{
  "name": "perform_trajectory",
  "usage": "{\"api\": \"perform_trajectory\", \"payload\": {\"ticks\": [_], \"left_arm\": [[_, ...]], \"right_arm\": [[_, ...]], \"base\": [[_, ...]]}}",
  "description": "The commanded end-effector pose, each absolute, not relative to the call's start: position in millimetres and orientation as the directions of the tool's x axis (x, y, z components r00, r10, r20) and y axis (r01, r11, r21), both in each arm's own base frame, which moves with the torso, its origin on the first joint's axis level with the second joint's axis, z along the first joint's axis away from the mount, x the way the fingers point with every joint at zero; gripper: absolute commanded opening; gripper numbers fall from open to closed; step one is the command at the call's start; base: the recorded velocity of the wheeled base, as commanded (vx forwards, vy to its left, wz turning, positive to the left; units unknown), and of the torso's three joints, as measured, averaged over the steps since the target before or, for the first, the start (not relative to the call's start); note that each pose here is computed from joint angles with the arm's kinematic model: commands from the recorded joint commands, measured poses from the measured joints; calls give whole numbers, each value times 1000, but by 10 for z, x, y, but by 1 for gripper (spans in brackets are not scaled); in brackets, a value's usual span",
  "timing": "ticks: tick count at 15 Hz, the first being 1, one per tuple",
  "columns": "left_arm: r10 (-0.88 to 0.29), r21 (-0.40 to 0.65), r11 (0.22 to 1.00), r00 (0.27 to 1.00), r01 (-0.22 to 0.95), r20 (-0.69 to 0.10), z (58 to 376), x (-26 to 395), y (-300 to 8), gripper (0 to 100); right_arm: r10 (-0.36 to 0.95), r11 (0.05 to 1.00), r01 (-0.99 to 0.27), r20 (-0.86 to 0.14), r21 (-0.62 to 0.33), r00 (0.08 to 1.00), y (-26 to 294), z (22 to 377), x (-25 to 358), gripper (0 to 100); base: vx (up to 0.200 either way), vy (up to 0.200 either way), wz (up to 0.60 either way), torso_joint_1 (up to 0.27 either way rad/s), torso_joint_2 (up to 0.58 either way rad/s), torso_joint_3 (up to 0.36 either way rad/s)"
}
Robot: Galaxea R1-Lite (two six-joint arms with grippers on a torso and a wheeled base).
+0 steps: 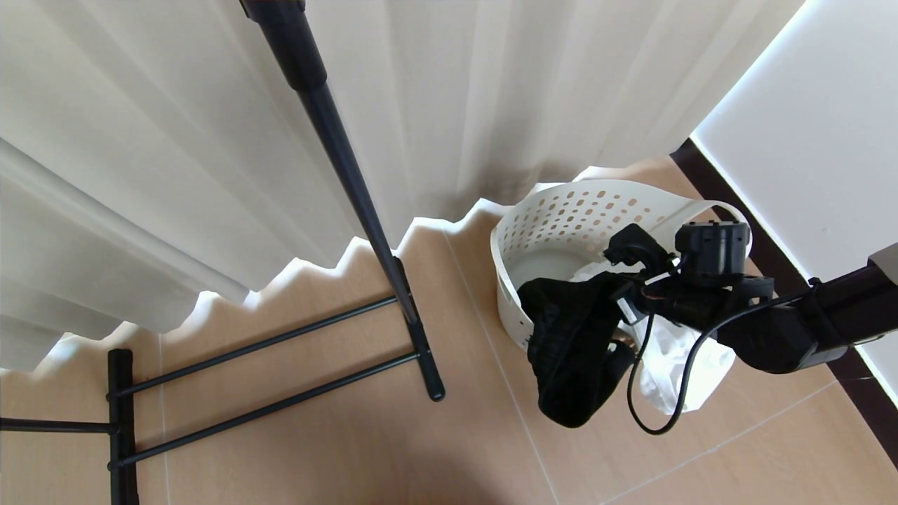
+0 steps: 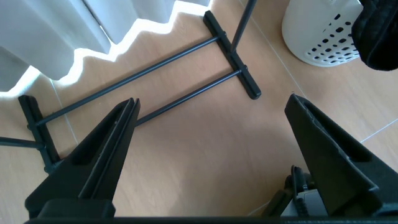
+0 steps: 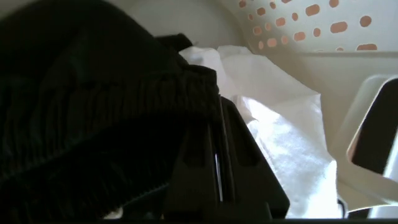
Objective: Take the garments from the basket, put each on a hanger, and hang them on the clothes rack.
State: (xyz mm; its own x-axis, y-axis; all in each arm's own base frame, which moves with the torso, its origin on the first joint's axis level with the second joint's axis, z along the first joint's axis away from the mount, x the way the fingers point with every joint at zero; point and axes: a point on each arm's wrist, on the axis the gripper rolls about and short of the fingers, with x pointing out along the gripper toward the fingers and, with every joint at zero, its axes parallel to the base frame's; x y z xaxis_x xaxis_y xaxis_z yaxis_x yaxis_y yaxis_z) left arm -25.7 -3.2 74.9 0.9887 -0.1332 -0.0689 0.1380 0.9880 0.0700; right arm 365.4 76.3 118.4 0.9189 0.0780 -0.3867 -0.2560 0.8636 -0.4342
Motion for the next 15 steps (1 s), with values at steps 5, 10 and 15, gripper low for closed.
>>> {"api": "perform_trajectory", "payload": {"ticks": [5,10,15], "left_arm": [[-138,79,987,988,143,-68,749,-258,-33,100],[-138,79,987,988,143,-68,749,-258,-33,100],[-139,83,986,988,145,-68,749,-258,-34,100]], "right_arm": [[174,958,-191,-97,-211,980,839,1829,2858,0],[305,947,-299,37,-115,952,901,2297,2003,0],[328,938,-318,49,-139,944,927,2322,1928,0]], "base": [[0,0,0,0,0,0],[0,0,0,0,0,0],[0,0,0,0,0,0]]}}
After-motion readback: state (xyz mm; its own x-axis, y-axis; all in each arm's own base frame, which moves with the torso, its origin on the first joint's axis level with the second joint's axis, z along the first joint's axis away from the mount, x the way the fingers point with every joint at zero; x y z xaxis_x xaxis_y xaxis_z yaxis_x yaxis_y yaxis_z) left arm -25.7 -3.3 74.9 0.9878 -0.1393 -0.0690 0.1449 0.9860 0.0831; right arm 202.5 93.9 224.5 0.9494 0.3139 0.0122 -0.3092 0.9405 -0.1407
